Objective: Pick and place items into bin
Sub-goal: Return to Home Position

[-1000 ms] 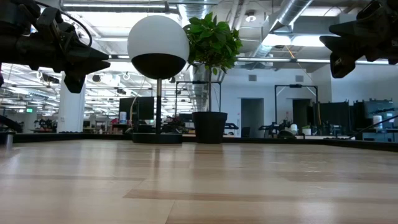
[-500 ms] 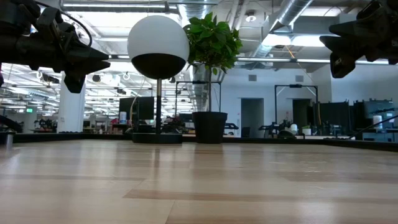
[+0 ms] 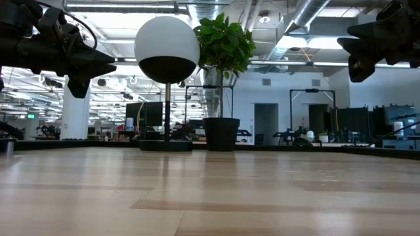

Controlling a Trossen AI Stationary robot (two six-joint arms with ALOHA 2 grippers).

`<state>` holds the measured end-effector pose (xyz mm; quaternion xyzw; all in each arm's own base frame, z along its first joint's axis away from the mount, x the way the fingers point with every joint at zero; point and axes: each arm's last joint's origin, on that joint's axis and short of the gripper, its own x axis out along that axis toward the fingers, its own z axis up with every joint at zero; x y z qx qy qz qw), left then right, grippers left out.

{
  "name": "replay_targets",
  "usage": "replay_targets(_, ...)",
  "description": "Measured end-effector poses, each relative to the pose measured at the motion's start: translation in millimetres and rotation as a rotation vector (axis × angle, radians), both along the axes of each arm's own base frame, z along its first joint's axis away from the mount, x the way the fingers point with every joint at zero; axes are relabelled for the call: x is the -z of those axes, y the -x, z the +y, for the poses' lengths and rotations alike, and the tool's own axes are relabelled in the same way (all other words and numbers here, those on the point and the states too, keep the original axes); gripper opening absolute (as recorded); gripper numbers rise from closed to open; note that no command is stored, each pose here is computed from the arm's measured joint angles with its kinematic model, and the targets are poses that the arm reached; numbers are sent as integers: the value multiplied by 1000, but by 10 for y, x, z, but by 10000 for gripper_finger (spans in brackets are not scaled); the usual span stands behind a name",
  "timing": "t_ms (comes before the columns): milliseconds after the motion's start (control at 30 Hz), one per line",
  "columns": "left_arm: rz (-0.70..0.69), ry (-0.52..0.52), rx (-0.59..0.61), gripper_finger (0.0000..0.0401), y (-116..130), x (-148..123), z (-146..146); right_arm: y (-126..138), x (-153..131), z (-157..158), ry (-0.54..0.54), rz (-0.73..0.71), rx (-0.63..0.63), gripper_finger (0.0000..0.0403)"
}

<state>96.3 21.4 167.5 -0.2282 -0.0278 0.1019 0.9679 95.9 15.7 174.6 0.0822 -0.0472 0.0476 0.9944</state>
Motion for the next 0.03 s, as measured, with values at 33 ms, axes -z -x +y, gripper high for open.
replay_targets(33,0,0,0,84,0,0,0,0,0,0,0,0,0,118)
